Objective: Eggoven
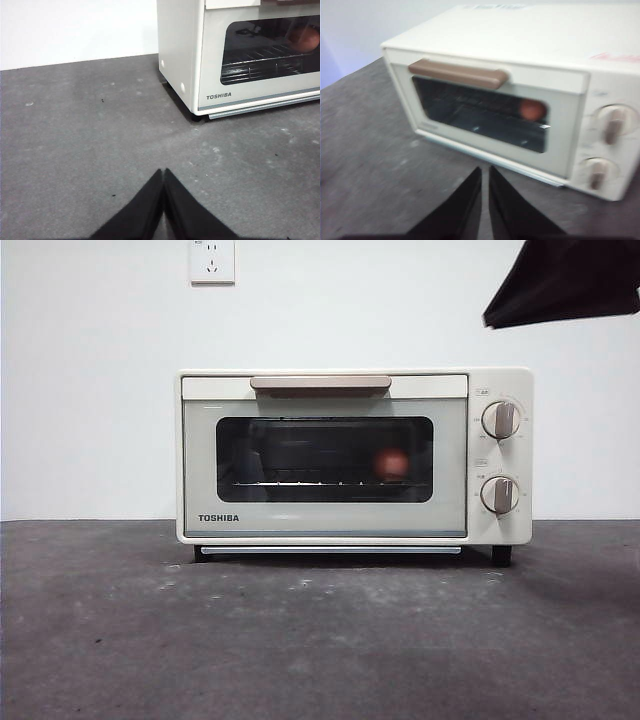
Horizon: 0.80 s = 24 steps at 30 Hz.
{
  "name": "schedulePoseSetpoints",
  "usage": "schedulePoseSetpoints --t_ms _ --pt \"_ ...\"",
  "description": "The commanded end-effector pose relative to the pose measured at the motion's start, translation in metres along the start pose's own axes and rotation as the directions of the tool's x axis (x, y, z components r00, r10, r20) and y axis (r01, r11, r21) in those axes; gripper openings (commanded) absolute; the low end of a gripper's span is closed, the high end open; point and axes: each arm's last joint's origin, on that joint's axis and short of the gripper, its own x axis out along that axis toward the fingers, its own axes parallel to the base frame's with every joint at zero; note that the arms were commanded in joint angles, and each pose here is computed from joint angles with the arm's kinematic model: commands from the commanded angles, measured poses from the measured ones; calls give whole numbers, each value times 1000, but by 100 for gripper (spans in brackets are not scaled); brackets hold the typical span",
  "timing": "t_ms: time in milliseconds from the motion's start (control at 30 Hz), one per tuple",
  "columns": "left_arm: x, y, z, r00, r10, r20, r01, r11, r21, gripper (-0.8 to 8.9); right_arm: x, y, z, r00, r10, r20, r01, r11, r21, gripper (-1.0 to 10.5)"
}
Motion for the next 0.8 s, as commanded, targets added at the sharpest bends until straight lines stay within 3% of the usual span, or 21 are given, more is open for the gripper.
schedulePoseSetpoints --t_ms 33,233,467,600,800 --pt "2 0 -9 1000 0 -22 0 1000 -11 8 -10 -8 8 997 -47 55 48 998 -29 4" --pt "2 0 -9 1000 0 -22 0 1000 -11 8 -38 -35 8 977 -176 117 177 984 4 4" --pt "2 0 -9 1000 0 -22 0 1000 -11 8 -65 -58 -27 898 -360 255 369 929 13 4" --pt "2 0 -9 1000 0 -22 0 1000 -11 8 -68 -66 -57 857 -408 315 422 906 28 4" --pt "2 0 -9 1000 0 -22 0 1000 -11 8 -65 -74 -94 846 -434 310 445 895 39 4"
